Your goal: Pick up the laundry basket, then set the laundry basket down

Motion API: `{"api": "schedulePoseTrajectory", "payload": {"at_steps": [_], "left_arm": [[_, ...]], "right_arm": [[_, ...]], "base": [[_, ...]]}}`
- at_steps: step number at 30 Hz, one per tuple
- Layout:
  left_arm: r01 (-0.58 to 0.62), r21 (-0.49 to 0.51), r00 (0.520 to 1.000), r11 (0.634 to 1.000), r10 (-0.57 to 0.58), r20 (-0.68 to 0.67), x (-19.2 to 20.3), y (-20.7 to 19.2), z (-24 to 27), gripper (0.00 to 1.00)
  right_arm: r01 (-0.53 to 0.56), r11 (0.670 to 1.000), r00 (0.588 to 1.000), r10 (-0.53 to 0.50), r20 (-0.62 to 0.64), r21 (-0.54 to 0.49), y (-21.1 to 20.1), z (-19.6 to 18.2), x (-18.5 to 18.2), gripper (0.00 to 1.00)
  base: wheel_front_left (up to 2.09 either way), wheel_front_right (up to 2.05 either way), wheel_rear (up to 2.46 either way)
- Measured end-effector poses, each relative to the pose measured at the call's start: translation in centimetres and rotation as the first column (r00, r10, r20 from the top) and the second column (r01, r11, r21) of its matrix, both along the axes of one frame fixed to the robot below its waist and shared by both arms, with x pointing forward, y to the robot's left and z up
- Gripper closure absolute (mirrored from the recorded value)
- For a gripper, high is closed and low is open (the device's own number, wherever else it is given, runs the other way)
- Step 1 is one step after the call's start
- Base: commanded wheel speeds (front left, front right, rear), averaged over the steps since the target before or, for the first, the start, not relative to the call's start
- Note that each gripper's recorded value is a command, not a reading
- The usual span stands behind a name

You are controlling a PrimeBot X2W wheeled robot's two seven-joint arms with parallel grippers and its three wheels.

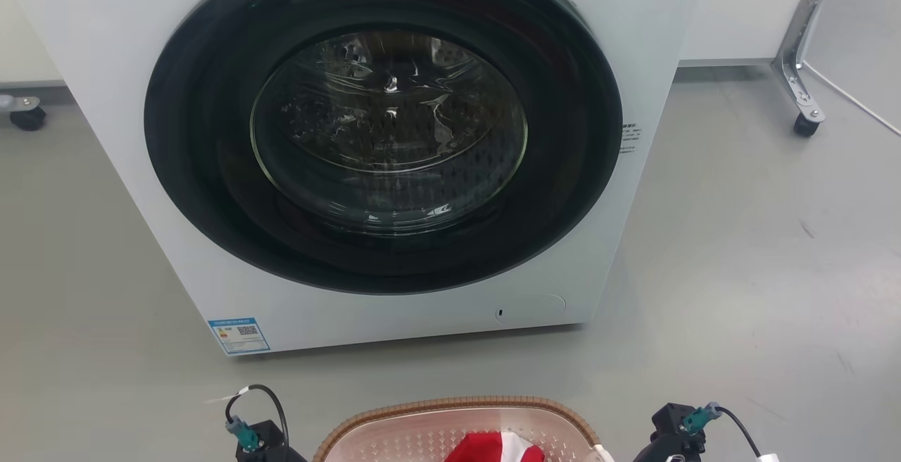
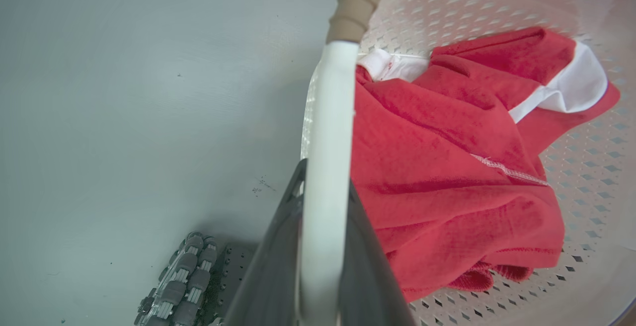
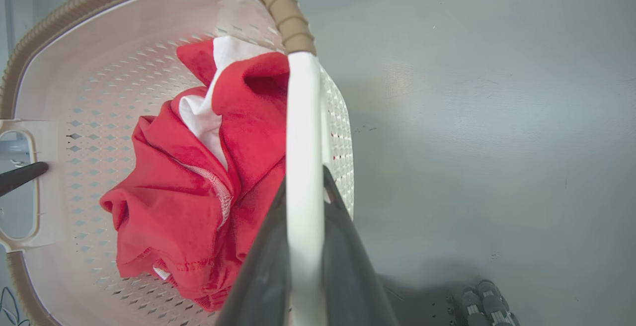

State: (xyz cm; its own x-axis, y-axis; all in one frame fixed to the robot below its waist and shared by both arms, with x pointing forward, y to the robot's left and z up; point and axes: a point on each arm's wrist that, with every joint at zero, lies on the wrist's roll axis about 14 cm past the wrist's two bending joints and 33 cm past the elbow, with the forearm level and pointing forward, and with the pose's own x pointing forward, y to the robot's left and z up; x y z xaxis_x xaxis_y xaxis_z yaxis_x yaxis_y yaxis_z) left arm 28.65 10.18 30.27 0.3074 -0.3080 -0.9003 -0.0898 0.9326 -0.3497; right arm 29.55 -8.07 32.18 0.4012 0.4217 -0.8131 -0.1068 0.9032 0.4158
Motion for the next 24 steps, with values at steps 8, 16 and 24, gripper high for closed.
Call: {"api": "schedulePoseTrajectory", "payload": {"at_steps": [8, 16, 24], "left_arm": [[-0.002, 0.007, 1.0, 1.0, 0.003, -0.01, 0.0, 0.0, -0.6, 1.0], [-0.005, 0.01, 1.0, 1.0, 0.005, -0.022, 0.3, 0.0, -1.4, 1.0], [-0.011, 0.008, 1.0, 1.0, 0.011, -0.003, 2.6, -0.2, -1.8, 1.0]], "right_arm": [[-0.003, 1.0, 1.0, 0.003, -0.012, -0.001, 0.1, -0.6, 0.0, 1.0], [-0.003, 1.0, 1.0, 0.003, -0.011, -0.001, 0.1, -1.0, 0.8, 1.0], [0.007, 1.0, 1.0, -0.007, 0.006, -0.002, -0.2, -1.5, 2.9, 1.0]], "base": [[0.0, 0.0, 0.0], [0.0, 0.0, 0.0], [0.0, 0.0, 0.0]]}}
